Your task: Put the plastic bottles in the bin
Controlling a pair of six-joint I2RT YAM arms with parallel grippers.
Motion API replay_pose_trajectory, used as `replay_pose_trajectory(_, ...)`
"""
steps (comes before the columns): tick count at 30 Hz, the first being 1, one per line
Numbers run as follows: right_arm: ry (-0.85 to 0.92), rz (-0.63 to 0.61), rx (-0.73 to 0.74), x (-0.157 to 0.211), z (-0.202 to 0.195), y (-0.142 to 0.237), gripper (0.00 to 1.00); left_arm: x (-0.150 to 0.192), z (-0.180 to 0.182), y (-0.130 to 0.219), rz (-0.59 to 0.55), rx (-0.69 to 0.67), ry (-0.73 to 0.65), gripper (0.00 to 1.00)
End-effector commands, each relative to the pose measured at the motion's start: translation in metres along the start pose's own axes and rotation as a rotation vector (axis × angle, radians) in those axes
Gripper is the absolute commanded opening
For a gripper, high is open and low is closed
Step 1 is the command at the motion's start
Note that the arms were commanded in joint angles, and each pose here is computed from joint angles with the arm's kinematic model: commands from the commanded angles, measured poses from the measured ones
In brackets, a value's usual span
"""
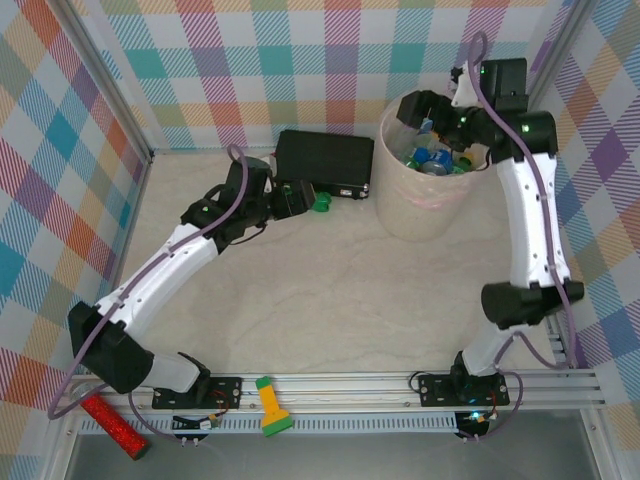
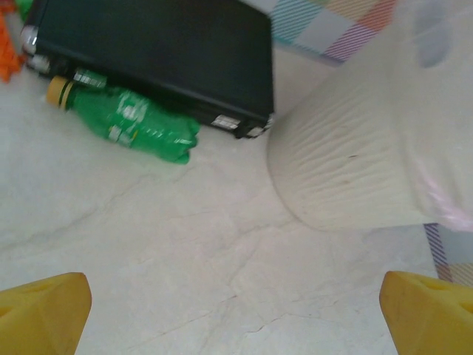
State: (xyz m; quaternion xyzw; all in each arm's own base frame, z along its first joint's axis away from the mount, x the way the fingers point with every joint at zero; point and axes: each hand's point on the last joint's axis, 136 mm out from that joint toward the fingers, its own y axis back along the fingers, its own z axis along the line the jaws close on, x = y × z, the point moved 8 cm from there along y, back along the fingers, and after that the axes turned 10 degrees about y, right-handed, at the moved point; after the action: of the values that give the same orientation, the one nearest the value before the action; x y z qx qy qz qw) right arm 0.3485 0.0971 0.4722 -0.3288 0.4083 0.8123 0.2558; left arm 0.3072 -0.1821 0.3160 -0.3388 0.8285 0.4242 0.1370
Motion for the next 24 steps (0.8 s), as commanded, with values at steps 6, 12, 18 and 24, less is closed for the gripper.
replay_pose_trajectory(6,0.061,-0.011,0.014,0.045,0.033,0.021,0.99,0.016,0.020,-0.045,0.087,-0.076,0.208,1.00)
replay_pose_trajectory(12,0.084,0.008,-0.005,0.069,0.036,0.029,0.99,0.024,0.038,-0.088,0.076,-0.176,0.369,0.95)
replay_pose_trajectory(18,0.106,0.018,-0.071,0.081,0.039,0.031,0.99,0.031,0.043,-0.131,0.044,-0.266,0.456,0.93)
replay_pose_trajectory(24,0.169,0.017,-0.113,0.094,0.039,0.038,0.99,0.022,0.037,-0.164,-0.047,-0.253,0.511,0.94)
